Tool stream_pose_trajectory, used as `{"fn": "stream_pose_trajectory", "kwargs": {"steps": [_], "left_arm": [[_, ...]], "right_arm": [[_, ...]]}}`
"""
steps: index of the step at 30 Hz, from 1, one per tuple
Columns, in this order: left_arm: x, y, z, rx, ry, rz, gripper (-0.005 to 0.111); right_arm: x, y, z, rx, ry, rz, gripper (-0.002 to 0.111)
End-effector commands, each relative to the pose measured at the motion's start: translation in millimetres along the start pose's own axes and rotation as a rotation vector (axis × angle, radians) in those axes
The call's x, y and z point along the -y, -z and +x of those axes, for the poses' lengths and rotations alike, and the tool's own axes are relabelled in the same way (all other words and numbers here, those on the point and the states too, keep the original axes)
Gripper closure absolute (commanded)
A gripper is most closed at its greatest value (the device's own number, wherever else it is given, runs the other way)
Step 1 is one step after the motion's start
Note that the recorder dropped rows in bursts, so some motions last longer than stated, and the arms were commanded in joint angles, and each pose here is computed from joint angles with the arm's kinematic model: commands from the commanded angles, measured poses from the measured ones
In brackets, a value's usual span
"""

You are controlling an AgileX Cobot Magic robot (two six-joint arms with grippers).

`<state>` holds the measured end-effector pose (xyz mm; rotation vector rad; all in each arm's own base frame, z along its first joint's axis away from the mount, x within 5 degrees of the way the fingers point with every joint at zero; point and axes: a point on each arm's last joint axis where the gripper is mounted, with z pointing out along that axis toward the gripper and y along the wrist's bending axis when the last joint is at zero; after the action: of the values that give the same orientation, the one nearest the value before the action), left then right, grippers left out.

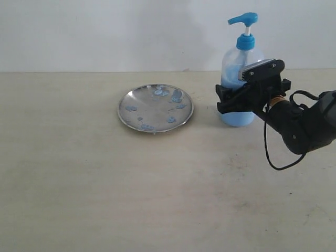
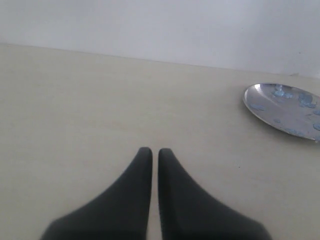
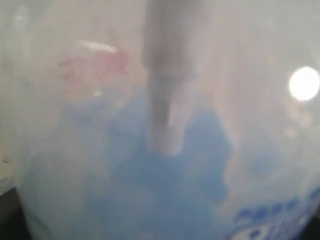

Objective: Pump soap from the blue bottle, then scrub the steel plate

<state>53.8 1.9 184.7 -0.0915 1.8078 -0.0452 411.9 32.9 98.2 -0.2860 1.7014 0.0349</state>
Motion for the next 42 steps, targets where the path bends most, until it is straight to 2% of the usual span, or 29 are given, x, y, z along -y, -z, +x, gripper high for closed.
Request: {"fn": "stream_pose_trajectory", "kwargs": {"steps": [1, 4, 7, 10, 13, 26, 29, 35, 39, 42], "left_arm": [[0.5, 0, 0, 0.012, 0.006, 0.008, 0.102], [0.3, 0, 0, 0.013, -0.002, 0.006, 0.102], [-0.8, 0, 0, 0.015, -0.041, -0.007, 0.102], [-4.6, 0, -2, 0.022, -0.181, -0.051, 0.102], [-4.9, 0, -2, 0.023, -0.189, -0.053, 0.102], [-4.0, 0, -4, 0.054, -0.196, -0.047, 0.102], [-0.7, 0, -8, 0.096, -0.113, -0.011, 0.102], [4.1, 0, -7, 0.082, 0.119, 0.052, 0.102], [11.9, 1, 0, -0.016, 0.389, 0.133, 0.102], [14.2, 1, 2, -0.050, 0.440, 0.152, 0.102]], "right_arm": [[1, -14, -2, -0.005, 0.036, -0.014, 0.108], [-1, -18, -6, 0.000, 0.070, -0.018, 0.108], [-9, -22, -11, 0.016, 0.175, -0.032, 0.108], [-13, -25, -15, 0.019, 0.166, 0.004, 0.108], [-11, -25, -14, 0.017, 0.123, 0.026, 0.108], [-11, -25, -15, 0.020, 0.115, 0.024, 0.108], [-11, -25, -15, 0.020, 0.113, 0.024, 0.108], [-11, -25, -15, 0.018, 0.115, 0.024, 0.108], [-11, -25, -15, 0.018, 0.115, 0.024, 0.108], [-11, -25, -15, 0.018, 0.115, 0.024, 0.108]]}}
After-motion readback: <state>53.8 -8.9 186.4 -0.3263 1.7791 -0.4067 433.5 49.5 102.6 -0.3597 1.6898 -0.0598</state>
